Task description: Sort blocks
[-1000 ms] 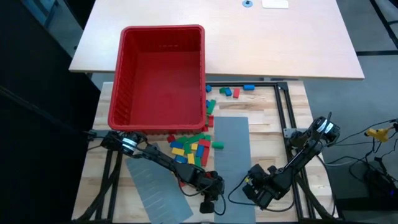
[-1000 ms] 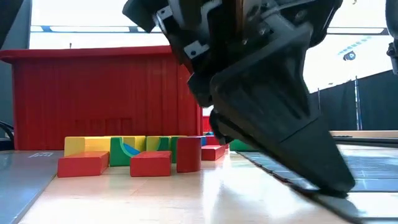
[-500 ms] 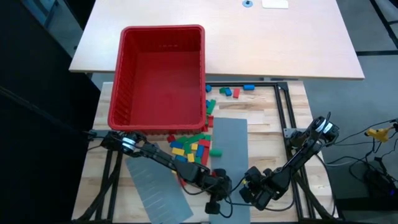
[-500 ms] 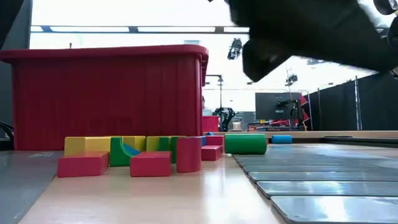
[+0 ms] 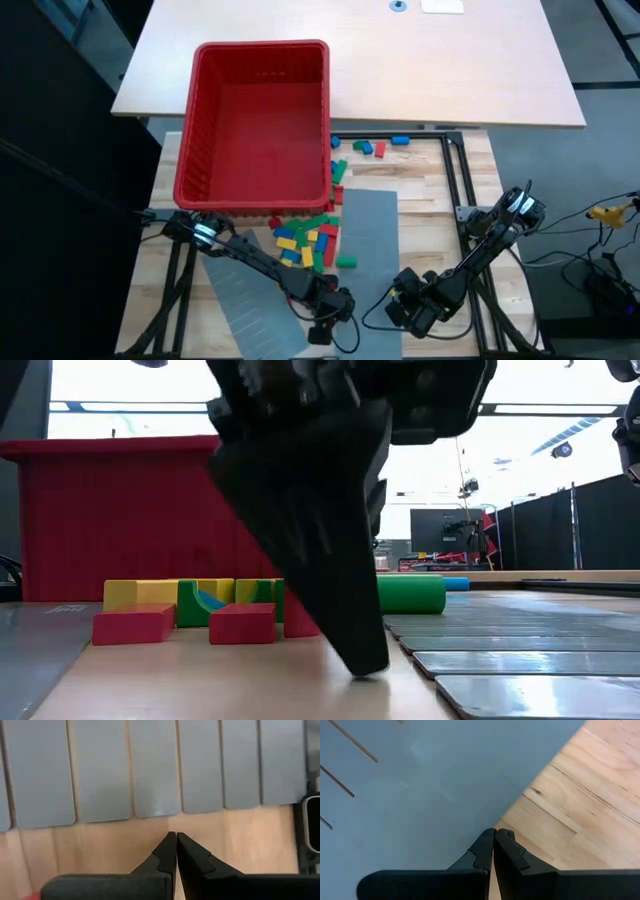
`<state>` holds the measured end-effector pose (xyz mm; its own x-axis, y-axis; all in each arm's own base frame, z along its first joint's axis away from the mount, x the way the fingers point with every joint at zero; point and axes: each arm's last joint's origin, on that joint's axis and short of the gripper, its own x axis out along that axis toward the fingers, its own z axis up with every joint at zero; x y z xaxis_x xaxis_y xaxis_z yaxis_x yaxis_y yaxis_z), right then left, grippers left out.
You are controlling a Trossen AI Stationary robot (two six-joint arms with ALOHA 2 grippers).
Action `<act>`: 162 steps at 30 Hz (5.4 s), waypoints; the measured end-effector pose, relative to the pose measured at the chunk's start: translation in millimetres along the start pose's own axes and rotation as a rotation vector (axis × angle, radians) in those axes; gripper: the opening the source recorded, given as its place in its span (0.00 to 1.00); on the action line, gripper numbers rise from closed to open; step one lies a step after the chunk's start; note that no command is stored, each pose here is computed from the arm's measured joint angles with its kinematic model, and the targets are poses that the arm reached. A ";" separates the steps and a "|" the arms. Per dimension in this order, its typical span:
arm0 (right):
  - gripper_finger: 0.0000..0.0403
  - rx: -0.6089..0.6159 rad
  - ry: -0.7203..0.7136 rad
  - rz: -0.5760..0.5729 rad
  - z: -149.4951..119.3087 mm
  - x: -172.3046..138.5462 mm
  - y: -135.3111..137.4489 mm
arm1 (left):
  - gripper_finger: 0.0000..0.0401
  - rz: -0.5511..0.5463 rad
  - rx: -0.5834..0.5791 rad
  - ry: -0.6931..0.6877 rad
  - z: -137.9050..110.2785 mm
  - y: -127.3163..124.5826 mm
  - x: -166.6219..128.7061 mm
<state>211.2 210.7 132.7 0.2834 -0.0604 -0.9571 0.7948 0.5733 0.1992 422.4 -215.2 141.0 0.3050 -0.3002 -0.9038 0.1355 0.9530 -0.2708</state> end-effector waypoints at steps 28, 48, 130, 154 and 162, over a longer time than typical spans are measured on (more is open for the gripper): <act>0.00 0.009 -0.004 0.016 0.1 -0.1 1.3 | 0.00 -0.009 0.004 -0.236 19.8 3.4 30.9; 0.00 -0.005 -0.006 0.024 0.8 -2.0 1.4 | 0.00 0.026 -0.066 -0.272 31.2 17.9 25.9; 0.00 0.033 0.007 -0.181 -1.0 -14.2 -12.3 | 0.00 0.160 -0.109 -0.144 30.7 31.1 -3.1; 0.00 0.047 -0.139 -0.066 11.0 -37.7 -14.4 | 0.00 0.143 -0.080 -0.211 29.1 0.4 -26.4; 0.00 -0.003 -0.197 0.057 25.0 -39.1 -0.7 | 0.00 0.198 -0.101 -0.139 19.4 5.1 -22.8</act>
<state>213.0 192.2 175.2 0.4273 -0.1865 -0.8847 0.7732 0.5824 0.2507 434.5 -204.3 166.6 0.4437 -0.1035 -0.8902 -0.0328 0.9908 -0.1315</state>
